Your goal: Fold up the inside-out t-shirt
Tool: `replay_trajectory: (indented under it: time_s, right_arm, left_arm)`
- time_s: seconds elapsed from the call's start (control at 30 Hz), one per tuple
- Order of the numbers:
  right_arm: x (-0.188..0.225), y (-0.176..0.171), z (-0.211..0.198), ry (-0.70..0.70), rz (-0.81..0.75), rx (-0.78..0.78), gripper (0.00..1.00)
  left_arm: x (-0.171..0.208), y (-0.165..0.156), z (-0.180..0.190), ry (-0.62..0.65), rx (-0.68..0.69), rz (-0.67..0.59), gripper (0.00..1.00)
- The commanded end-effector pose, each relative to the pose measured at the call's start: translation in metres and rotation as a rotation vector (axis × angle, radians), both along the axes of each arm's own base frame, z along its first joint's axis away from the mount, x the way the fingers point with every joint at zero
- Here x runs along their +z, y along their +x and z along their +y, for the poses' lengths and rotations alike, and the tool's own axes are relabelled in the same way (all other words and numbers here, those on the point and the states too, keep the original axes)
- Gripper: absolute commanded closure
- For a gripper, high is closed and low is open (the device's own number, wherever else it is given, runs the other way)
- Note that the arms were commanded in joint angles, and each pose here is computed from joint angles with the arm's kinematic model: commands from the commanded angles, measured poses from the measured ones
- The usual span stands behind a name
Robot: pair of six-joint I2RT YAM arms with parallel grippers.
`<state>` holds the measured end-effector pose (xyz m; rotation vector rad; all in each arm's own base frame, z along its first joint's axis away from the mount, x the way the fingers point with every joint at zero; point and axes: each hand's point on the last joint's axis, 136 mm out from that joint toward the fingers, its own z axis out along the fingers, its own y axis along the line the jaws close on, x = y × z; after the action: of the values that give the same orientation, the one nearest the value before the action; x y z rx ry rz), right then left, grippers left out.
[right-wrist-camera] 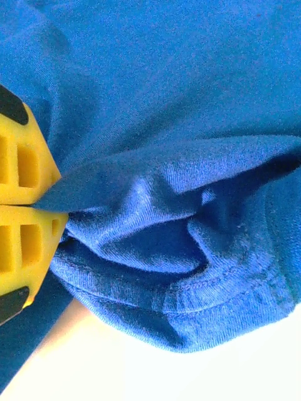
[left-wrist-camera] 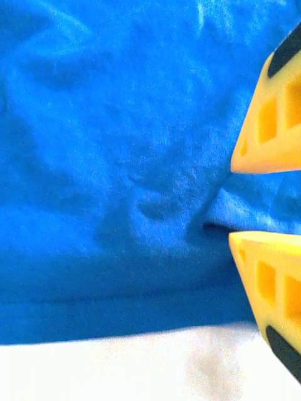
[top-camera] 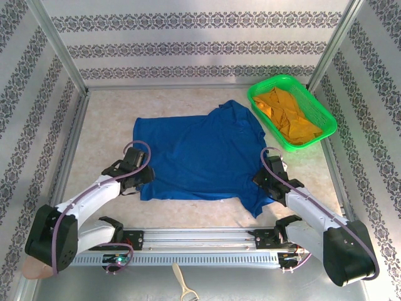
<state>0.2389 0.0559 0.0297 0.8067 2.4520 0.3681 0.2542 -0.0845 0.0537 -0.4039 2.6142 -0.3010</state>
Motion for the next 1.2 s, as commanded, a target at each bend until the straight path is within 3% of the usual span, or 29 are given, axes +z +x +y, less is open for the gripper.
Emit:
replay_trajectory:
  time_s: [0.0,0.57,0.83,1.17]
  right_arm:
    - [-0.003,-0.003,-0.004,-0.009,0.008,-0.012,1.00]
    - [0.000,-0.003,-0.005,-0.014,-0.003,-0.016,1.00]
    - [0.001,-0.002,-0.005,-0.012,-0.006,-0.020,1.00]
    - [0.003,-0.001,-0.006,-0.015,-0.012,-0.023,1.00]
  left_arm:
    - [0.004,-0.004,0.002,0.024,-0.001,0.008,0.65]
    - [-0.024,-0.009,0.006,0.078,-0.019,0.096,0.63]
    - [-0.022,-0.013,0.002,0.039,-0.016,0.092,0.73]
    - [-0.025,-0.025,0.011,0.077,-0.010,0.116,0.70]
